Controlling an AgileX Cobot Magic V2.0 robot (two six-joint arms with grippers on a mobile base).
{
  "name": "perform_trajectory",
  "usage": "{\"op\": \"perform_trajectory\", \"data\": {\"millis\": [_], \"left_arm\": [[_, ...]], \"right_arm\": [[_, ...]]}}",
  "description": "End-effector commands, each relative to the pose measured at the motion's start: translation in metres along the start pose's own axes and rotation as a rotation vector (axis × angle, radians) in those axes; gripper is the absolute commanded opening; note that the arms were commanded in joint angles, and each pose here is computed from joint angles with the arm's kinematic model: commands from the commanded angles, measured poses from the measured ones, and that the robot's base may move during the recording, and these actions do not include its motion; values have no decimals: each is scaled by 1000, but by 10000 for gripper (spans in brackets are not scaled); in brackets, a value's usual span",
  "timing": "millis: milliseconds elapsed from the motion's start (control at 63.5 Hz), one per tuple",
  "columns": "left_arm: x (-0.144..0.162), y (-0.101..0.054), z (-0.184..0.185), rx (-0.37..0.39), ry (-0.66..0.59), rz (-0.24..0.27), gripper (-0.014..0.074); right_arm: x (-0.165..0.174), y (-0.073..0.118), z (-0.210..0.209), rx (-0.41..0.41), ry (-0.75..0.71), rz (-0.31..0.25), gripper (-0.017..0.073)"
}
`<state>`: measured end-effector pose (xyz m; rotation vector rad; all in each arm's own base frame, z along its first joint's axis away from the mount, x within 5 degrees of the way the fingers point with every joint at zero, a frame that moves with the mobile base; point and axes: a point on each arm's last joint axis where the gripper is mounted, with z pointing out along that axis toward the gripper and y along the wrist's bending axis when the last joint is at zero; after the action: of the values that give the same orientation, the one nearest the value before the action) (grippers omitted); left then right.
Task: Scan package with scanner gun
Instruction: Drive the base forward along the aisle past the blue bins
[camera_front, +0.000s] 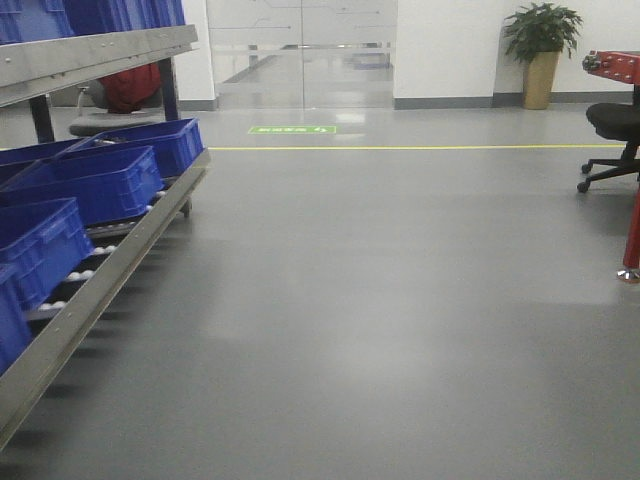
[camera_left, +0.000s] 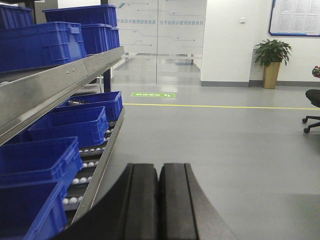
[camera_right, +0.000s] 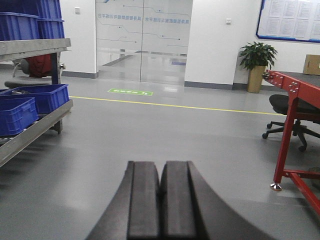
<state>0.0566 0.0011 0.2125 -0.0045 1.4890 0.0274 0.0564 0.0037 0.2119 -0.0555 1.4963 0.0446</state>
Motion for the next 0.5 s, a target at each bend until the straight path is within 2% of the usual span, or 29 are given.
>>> {"op": "perform_trajectory", "data": {"millis": [0,488], "left_arm": [[-2,0,0,3,-24,-14,-102],[-2,0,0,3,-24,-14,-102]], "right_arm": [[-2,0,0,0,-23,-9,-162],[-2,0,0,0,-23,-9,-162]]}}
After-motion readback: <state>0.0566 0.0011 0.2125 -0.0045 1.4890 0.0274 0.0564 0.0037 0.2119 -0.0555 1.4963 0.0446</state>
